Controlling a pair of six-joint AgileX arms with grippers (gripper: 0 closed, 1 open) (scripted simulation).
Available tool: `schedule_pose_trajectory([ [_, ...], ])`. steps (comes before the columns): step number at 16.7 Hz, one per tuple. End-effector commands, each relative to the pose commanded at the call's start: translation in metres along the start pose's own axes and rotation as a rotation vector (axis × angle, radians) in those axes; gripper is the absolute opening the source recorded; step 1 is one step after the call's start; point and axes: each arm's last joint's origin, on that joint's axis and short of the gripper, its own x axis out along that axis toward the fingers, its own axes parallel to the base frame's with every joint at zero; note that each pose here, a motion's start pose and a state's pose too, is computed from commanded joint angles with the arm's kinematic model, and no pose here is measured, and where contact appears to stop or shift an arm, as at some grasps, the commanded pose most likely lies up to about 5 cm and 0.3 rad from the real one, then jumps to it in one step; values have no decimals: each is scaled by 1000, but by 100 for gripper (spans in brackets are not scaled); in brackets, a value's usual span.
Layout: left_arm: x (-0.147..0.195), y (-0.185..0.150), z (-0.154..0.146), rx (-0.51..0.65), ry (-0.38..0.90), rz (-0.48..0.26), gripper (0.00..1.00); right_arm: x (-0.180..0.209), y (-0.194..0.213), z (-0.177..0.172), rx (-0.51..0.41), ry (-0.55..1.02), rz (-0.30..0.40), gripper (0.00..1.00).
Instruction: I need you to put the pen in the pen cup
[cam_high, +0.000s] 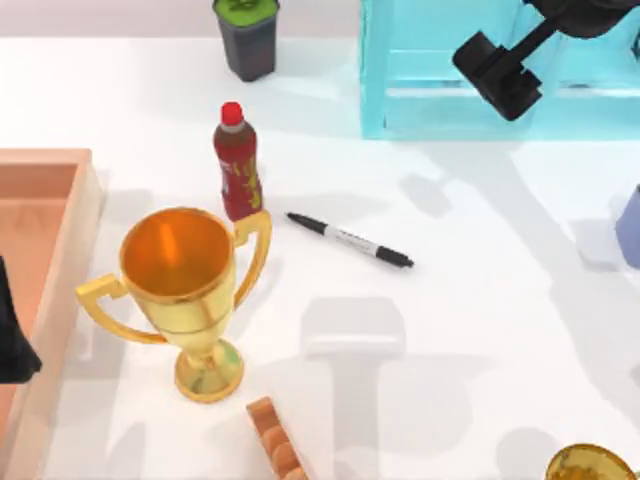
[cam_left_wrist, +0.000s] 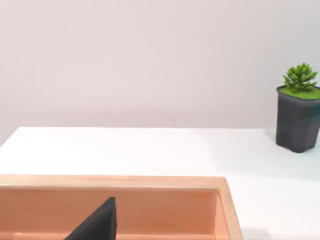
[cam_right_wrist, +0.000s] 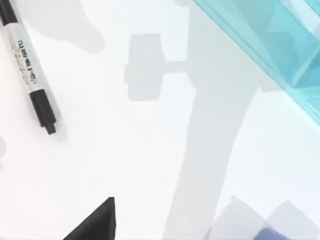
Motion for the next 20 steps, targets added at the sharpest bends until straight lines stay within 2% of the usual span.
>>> schedule_pose_trajectory([
  [5,0,0,0,0,0,0,100,84,35,52,-164,149,146,100],
  [11,0,0,0,0,0,0,100,164,79,63,-270,283,295,100],
  [13,0,0,0,0,0,0,100,175,86,62,-281,304,316,100],
  [20,0,0,0,0,0,0,100,181,86,60,-280,308,317,100],
])
